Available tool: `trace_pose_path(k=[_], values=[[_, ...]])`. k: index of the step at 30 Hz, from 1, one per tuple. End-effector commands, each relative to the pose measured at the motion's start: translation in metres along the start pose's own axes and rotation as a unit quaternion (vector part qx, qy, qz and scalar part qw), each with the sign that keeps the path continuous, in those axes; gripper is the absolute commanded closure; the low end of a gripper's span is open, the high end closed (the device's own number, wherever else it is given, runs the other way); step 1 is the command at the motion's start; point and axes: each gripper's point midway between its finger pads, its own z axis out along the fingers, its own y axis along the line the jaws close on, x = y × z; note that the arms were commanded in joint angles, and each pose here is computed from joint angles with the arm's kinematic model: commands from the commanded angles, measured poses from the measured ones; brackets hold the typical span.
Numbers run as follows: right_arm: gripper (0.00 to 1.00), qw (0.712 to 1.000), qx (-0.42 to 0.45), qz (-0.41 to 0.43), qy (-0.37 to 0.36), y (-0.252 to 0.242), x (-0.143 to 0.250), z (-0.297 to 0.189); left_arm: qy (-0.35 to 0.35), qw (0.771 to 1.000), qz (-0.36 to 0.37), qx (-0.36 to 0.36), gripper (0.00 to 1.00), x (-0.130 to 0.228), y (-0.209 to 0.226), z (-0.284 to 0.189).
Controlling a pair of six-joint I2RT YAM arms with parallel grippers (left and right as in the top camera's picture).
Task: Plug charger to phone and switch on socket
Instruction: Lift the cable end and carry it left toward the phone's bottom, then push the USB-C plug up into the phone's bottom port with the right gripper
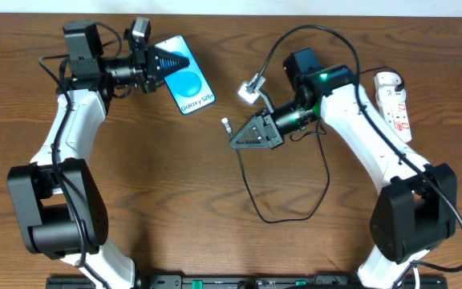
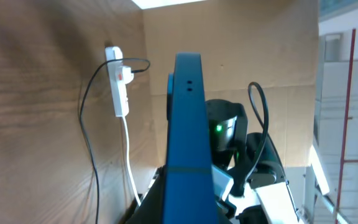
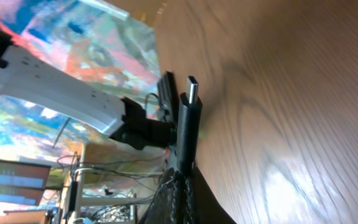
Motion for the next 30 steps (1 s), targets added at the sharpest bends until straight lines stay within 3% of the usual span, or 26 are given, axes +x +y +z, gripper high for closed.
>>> trace_pose_path(k=[1,12,30], values=[[0.99,0.998,-0.05,-0.022,-0.022,0.021,-0.009,0.001,0.016,1.0,-0.012,0.017,0.93,0.005,-0.03,-0.002],[0.99,0.998,-0.042,-0.013,-0.051,0.013,-0.036,0.0,0.033,0.999,-0.017,0.023,0.93,0.007,-0.044,0.012],[0.99,0.997,-0.053,-0.007,-0.058,0.016,-0.038,-0.005,0.042,0.998,0.024,0.029,0.93,0.01,-0.052,0.021]])
